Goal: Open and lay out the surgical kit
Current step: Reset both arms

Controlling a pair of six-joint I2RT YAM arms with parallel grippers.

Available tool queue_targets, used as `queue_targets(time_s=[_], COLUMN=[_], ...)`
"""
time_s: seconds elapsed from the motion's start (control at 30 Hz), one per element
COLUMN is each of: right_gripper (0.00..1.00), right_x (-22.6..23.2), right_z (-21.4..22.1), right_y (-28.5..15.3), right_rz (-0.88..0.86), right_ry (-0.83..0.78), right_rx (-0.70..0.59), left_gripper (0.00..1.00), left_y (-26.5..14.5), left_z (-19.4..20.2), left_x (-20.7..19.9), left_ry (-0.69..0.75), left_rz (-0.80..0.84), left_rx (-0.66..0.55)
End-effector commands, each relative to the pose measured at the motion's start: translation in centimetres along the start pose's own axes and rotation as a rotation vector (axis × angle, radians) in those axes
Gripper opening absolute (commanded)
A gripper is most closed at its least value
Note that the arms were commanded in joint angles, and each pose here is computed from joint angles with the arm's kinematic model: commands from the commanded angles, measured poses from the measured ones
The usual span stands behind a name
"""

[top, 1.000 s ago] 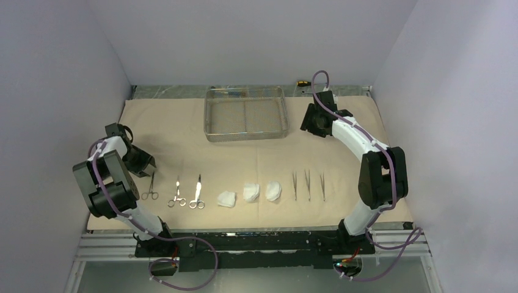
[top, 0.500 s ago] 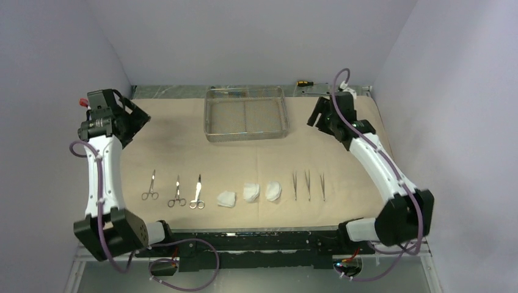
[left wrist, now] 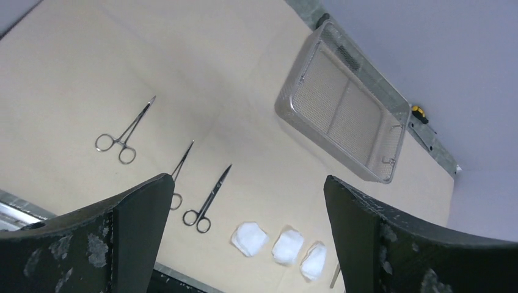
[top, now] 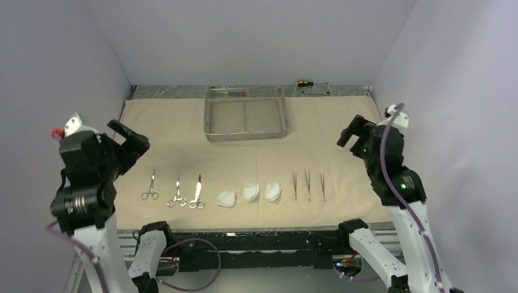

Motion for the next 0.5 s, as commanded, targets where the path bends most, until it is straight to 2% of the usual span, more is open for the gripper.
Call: queue_targets(time_s=[0.0, 0.2, 0.33, 0.47], right_gripper=[0.99, 0.99, 0.99, 0.99], right_x=[-1.5, -1.5, -1.7, -2.3], right_z=[-2.6, -5.3, -7.1, -8.8], right_y=[-3.9, -7.8, -10.2, -12.4], right_rz=[0.019, -0.034, -0.07, -0.075], right_ry=[-0.02, -0.021, -0.016, -0.014], right_rx=[-0.07, -0.142, -0.217, -0.29], left_gripper=[0.99, 0.99, 0.99, 0.99], left_y=[-5.0, -11.1, -13.4, -15.0], left_z=[1.1, 0.5, 0.6, 1.2], left_x=[0.8, 0.5, 1.8, 2.7], left_ry=[0.027, 0.061, 0.117, 0.15], left_rz=[0.005, 0.061, 0.044, 0.027], left_rx=[-0.016, -0.135, -0.231, -0.261])
Point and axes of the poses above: each gripper's point midway between its finger pads, its own y axis out along the fingers, its own x axis along the line the jaws close on, z = x × y, the point moved 1 cm from there along -y, back along the fingers, and after that the axes turned 6 degrees about y, right-handed, at the moved point
